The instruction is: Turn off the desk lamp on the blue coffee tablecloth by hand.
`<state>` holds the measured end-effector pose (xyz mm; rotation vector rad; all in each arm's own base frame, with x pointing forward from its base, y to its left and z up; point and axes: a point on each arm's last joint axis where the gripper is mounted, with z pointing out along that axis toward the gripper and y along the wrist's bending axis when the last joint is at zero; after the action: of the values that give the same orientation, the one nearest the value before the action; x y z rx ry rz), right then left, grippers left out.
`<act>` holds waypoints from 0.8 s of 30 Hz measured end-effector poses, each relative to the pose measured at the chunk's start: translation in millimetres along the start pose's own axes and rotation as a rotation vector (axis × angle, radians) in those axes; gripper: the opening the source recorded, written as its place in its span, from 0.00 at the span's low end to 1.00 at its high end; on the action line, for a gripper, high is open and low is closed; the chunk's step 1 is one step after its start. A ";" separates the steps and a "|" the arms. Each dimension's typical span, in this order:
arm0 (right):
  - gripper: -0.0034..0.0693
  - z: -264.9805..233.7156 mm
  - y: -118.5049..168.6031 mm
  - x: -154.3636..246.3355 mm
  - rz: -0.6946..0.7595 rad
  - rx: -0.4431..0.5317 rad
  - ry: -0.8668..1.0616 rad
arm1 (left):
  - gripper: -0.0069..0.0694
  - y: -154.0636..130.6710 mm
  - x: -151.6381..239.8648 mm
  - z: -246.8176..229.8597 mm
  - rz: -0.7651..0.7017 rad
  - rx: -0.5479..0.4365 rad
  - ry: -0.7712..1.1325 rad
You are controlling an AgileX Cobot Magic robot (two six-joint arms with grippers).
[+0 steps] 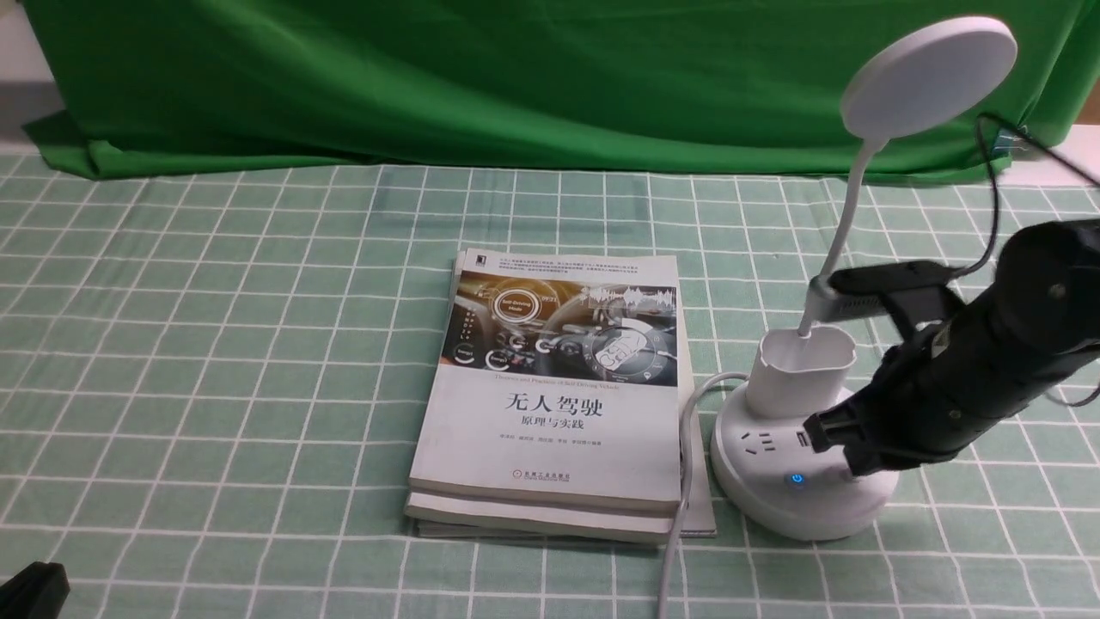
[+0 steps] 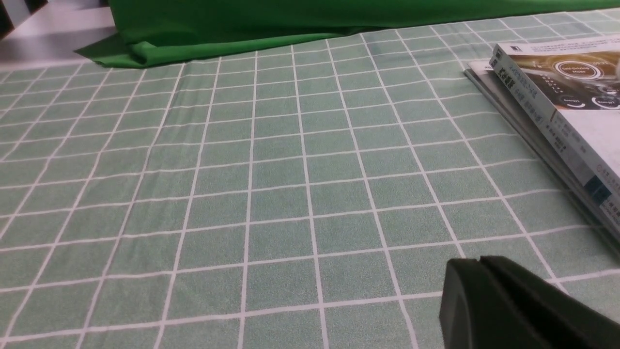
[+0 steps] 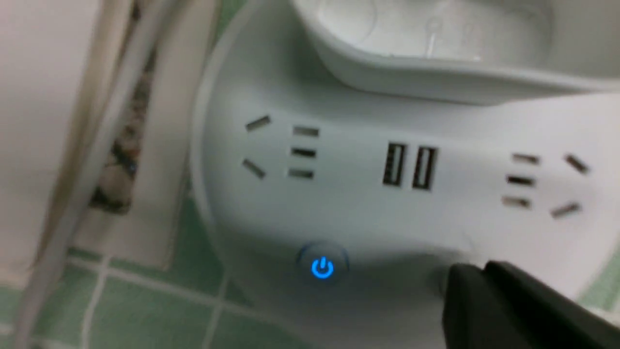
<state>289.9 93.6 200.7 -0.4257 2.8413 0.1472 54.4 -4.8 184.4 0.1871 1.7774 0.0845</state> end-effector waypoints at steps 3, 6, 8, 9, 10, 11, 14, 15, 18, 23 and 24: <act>0.09 -21.2 2.3 12.8 0.004 -0.002 -0.048 | 0.09 0.0 0.0 0.0 0.000 0.000 0.000; 0.09 -39.8 4.0 41.1 0.005 -0.003 -0.082 | 0.09 0.0 0.0 0.0 0.000 0.000 0.000; 0.09 -46.3 4.5 59.7 0.012 -0.005 -0.088 | 0.09 0.0 0.0 0.0 0.000 0.000 0.000; 0.09 -50.6 4.6 70.6 0.020 -0.005 -0.097 | 0.09 0.0 0.0 0.0 0.000 0.000 0.000; 0.09 -56.5 4.8 84.4 0.030 -0.008 -0.106 | 0.09 0.0 0.0 0.0 0.000 0.000 0.000; 0.09 -58.3 5.0 90.9 0.032 -0.007 -0.119 | 0.09 0.0 0.0 0.0 0.000 0.000 0.000; 0.09 -76.4 5.9 111.5 0.052 -0.013 -0.185 | 0.09 0.0 0.0 0.0 0.000 0.000 0.000; 0.09 -83.3 6.3 116.6 0.055 -0.016 -0.214 | 0.09 0.0 0.0 0.0 0.000 0.000 0.000; 0.10 -102.3 7.5 127.2 0.060 -0.024 -0.311 | 0.09 0.0 0.0 0.0 0.000 0.000 0.000; 0.11 -128.3 8.5 139.9 0.053 -0.030 -0.487 | 0.09 0.0 0.0 0.0 0.000 0.000 0.000; 0.11 -130.9 8.4 141.3 0.052 -0.029 -0.509 | 0.09 0.0 0.0 0.0 0.000 0.000 0.000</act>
<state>125.2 44.9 288.3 -0.2717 2.3516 0.2652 54.4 -4.8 184.4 0.1871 1.7774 0.0845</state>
